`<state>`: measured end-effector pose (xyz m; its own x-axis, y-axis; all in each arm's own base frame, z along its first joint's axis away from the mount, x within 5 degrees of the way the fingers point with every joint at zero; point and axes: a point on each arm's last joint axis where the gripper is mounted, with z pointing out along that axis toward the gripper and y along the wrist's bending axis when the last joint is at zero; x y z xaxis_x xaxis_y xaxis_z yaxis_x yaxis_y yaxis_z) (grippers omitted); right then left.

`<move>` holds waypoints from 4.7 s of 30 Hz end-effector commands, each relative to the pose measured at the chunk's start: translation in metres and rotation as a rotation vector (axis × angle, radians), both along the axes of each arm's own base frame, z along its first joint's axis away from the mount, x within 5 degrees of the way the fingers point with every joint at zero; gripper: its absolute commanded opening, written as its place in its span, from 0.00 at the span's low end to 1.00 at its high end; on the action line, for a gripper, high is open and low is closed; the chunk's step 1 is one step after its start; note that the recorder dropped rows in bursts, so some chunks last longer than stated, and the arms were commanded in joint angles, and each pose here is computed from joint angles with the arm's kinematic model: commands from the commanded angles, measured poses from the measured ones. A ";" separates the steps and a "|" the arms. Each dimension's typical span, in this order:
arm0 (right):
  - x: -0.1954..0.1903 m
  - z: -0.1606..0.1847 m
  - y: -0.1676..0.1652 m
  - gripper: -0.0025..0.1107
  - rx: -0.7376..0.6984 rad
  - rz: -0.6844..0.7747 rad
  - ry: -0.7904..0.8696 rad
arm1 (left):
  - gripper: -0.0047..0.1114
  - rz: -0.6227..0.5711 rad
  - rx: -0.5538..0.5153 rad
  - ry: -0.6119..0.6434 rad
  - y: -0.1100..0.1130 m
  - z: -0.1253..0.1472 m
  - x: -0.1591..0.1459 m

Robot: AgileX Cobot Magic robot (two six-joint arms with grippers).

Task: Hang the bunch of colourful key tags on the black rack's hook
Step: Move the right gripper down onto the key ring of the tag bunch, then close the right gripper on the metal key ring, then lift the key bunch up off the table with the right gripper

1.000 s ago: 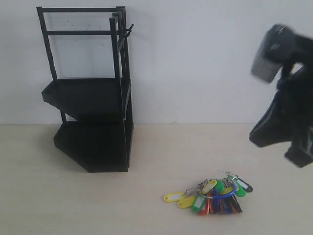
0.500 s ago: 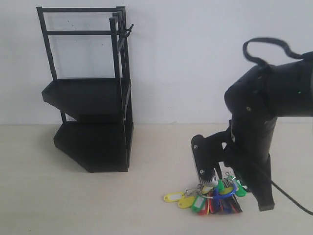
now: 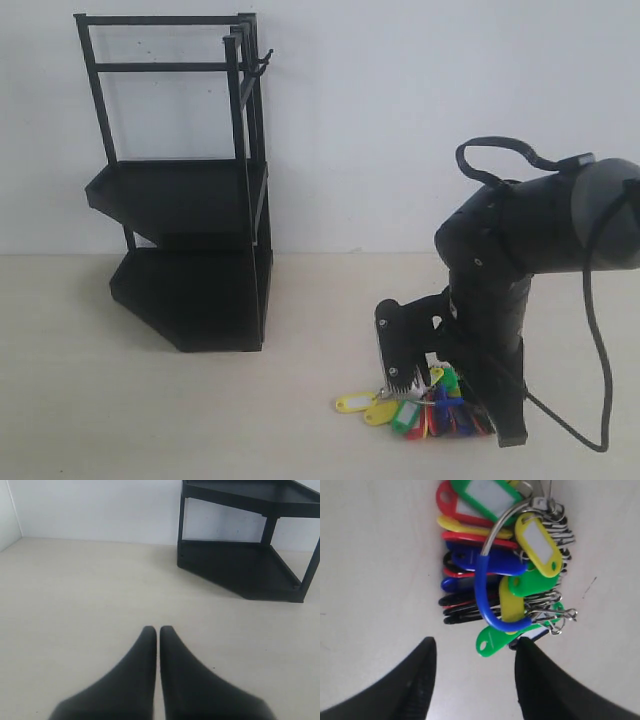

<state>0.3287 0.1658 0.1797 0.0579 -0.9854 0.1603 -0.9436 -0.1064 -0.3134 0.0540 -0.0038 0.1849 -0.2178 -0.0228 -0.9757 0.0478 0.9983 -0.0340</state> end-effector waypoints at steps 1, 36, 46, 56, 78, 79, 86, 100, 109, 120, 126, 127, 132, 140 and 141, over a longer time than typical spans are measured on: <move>0.005 0.003 0.005 0.44 0.034 0.020 -0.049 | 0.08 0.004 -0.002 -0.010 0.000 0.002 0.000; 0.015 0.028 0.018 0.02 0.355 -0.204 -0.261 | 0.08 0.004 -0.002 -0.010 0.000 0.002 0.000; 0.007 0.105 -0.001 0.02 0.945 -0.874 -0.385 | 0.08 0.004 -0.002 -0.010 0.000 0.002 0.000; -0.026 0.168 -0.039 0.02 1.430 -0.951 -0.490 | 0.08 0.004 -0.002 -0.010 0.000 0.002 0.000; -0.077 0.188 -0.017 0.02 1.569 -0.668 -0.466 | 0.08 0.004 -0.002 -0.010 0.000 0.002 0.000; -0.077 0.188 -0.019 0.02 1.615 -0.732 -0.434 | 0.08 0.004 -0.002 -0.010 0.000 0.002 0.000; -0.084 0.182 -0.013 0.02 1.397 -0.562 -0.496 | 0.08 0.004 -0.002 -0.010 0.000 0.002 0.000; -0.074 0.184 -0.031 0.02 1.541 -0.799 -0.445 | 0.08 0.004 -0.002 -0.010 0.000 0.002 0.000; -0.076 0.190 -0.030 0.02 1.602 -0.792 -0.447 | 0.08 0.004 -0.002 -0.010 0.000 0.002 0.000; -0.082 0.192 -0.029 0.02 1.532 -0.700 -0.485 | 0.08 0.004 -0.002 -0.010 0.000 0.002 0.000; -0.090 0.184 -0.019 0.02 1.297 -0.486 -0.524 | 0.08 0.004 -0.002 -0.010 0.000 0.002 0.000; -0.086 0.186 -0.025 0.02 1.361 -0.560 -0.521 | 0.08 0.004 -0.002 -0.010 0.000 0.002 0.000; -0.086 0.183 -0.027 0.02 1.326 -0.578 -0.510 | 0.08 0.004 -0.002 -0.010 0.000 0.002 0.000; -0.090 0.180 -0.020 0.02 1.305 -0.555 -0.479 | 0.08 0.004 -0.002 -0.010 0.000 0.002 0.000; -0.092 0.180 -0.018 0.02 1.303 -0.548 -0.475 | 0.08 0.004 -0.002 -0.010 0.000 0.002 0.000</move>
